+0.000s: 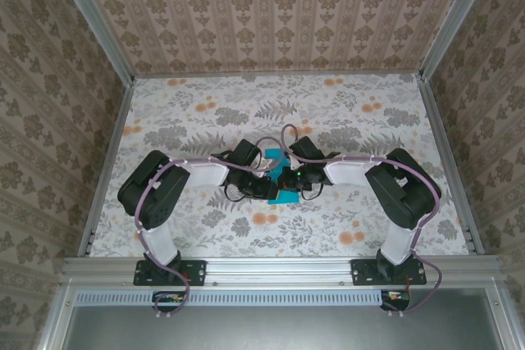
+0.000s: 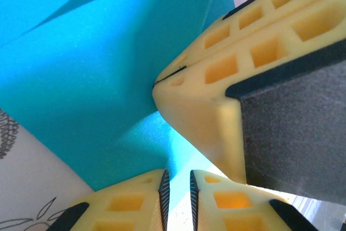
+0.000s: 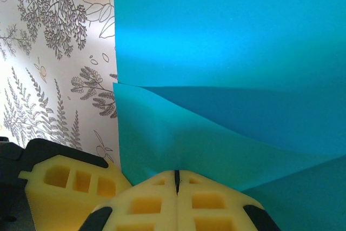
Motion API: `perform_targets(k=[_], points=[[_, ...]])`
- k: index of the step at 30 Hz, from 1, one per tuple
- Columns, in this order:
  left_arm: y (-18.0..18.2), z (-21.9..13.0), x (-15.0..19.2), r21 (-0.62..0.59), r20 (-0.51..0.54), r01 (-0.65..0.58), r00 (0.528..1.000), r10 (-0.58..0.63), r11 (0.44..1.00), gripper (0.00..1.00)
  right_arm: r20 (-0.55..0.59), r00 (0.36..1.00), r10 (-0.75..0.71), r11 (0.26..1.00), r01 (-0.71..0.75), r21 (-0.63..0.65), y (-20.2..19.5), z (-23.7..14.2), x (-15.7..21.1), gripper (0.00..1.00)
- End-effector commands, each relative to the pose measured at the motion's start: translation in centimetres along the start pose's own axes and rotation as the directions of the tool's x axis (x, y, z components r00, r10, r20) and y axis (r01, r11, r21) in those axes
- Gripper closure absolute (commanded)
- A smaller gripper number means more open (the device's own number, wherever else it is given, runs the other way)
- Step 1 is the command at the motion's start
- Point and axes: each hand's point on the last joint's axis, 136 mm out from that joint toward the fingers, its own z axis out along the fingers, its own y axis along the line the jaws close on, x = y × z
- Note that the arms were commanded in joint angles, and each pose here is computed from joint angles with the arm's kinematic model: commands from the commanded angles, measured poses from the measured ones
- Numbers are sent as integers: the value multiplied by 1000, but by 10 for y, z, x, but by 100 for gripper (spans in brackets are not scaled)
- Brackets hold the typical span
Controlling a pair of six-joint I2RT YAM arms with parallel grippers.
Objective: Fold a paper plane with a square sheet of paper (fold left side to right side)
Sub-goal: Fold the triangle a second time at the center of the table.
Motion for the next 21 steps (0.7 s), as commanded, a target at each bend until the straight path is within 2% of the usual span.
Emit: perform_targets(k=[1,9,21], points=[[23,11,26,-81,-85,31,996,-38,996,79,0,1000,9,996,-9,94,-23,-1,-2,100],[25,12,26,-85,-87,33,995,-41,996,79,25,1000,18,995,-20,93,-30,-8,-14,100],[25,13,26,-82,-90,32,995,-39,996,79,57,997,57,992,-63,112,-61,-18,-35,100]])
